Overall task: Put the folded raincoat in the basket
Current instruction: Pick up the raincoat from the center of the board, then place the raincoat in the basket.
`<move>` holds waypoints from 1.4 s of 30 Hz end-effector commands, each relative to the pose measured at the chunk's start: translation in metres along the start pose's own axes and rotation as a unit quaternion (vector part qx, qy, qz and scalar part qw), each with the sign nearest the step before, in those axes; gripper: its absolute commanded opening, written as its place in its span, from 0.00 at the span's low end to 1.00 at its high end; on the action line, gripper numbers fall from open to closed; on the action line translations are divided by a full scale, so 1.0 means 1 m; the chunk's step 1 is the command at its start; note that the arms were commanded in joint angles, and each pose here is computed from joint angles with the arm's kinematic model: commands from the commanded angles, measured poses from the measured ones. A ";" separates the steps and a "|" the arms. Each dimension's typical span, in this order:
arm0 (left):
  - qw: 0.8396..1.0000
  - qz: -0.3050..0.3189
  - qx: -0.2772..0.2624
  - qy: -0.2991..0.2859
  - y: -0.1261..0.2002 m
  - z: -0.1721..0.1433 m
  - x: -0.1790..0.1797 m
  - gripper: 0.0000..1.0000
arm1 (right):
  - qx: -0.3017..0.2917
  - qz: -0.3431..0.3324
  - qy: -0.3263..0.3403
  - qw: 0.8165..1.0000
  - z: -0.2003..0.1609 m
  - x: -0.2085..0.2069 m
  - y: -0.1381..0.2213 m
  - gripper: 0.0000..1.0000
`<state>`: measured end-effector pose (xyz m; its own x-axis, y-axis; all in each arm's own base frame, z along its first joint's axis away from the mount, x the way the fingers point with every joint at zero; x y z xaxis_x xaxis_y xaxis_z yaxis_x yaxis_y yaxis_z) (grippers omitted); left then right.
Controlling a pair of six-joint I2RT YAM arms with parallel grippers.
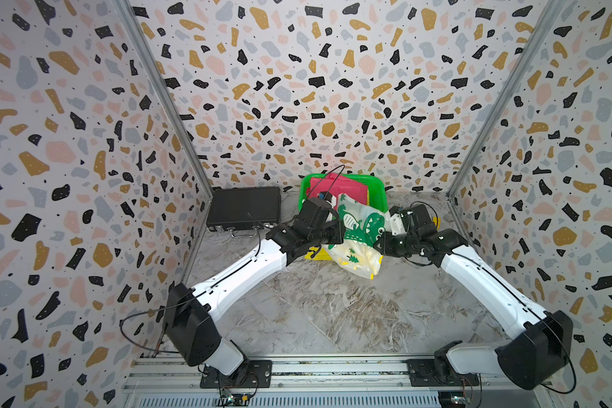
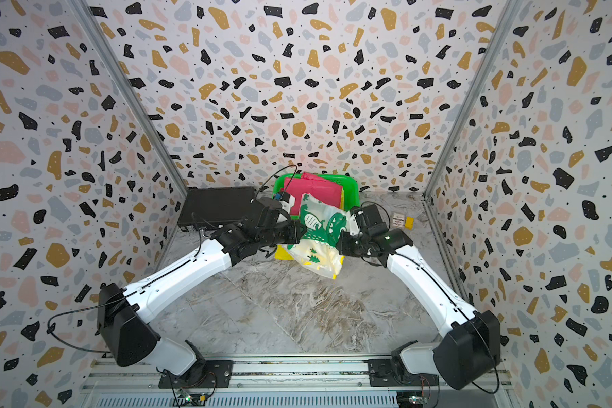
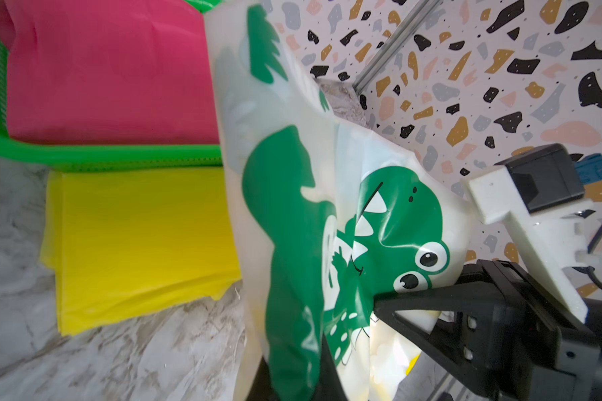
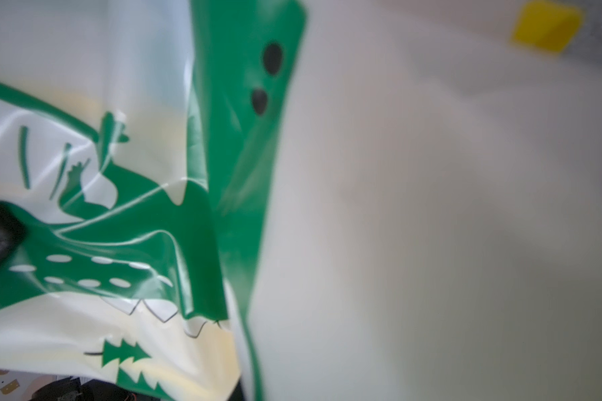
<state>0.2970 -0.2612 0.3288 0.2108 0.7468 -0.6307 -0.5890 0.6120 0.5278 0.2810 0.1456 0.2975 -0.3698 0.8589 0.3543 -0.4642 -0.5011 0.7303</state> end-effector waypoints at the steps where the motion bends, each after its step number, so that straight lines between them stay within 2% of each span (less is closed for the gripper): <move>1: 0.996 -0.041 -0.082 -0.003 -0.016 0.043 -0.008 0.00 | -0.006 0.065 0.026 0.998 0.034 0.000 -0.003 0.00; 7: 0.991 -0.056 -0.116 0.039 -0.071 0.096 0.027 0.00 | -0.022 0.097 0.000 0.995 0.090 -0.045 -0.042 0.00; 15: 0.985 -0.115 -0.118 0.056 -0.165 0.146 0.066 0.00 | -0.040 0.150 0.002 0.988 0.149 -0.079 -0.104 0.00; 23: 0.979 -0.107 -0.148 0.094 -0.192 0.175 0.114 0.00 | -0.048 0.172 -0.015 0.984 0.175 -0.116 -0.157 0.00; 29: 0.981 -0.087 -0.131 0.111 -0.197 0.172 0.148 0.00 | -0.055 0.170 -0.024 0.984 0.181 -0.132 -0.179 0.23; 34: 0.983 -0.079 -0.115 0.121 -0.190 0.165 0.164 0.00 | -0.064 0.152 -0.032 0.986 0.184 -0.145 -0.177 0.45; 39: 0.985 -0.101 -0.079 0.119 -0.186 0.155 0.162 0.03 | -0.075 0.142 -0.038 0.986 0.189 -0.151 -0.160 0.55; 40: 0.985 -0.105 -0.069 0.118 -0.186 0.154 0.162 0.05 | -0.077 0.140 -0.036 0.987 0.190 -0.150 -0.156 0.57; 41: 0.986 -0.105 -0.062 0.117 -0.185 0.153 0.161 0.16 | -0.080 0.138 -0.031 0.987 0.192 -0.148 -0.150 0.60; 42: 0.987 -0.102 -0.055 0.114 -0.184 0.152 0.160 0.34 | -0.081 0.137 -0.025 0.987 0.193 -0.145 -0.145 0.62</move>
<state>0.5654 -0.2124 0.1678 0.0454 0.5655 -0.8235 -0.6429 0.6475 0.4092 0.5686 0.1194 0.1982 -0.4095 0.6887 0.5984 -0.4301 -0.7242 0.5391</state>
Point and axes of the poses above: each gripper's point midway between its finger pads, its own y axis back along the fingers, its own x axis along the line the jaws close on, z = x × y, the point moved 10 cm from there along y, back along the fingers, and after that the axes turned 12 degrees about y, right-handed, at the moved point
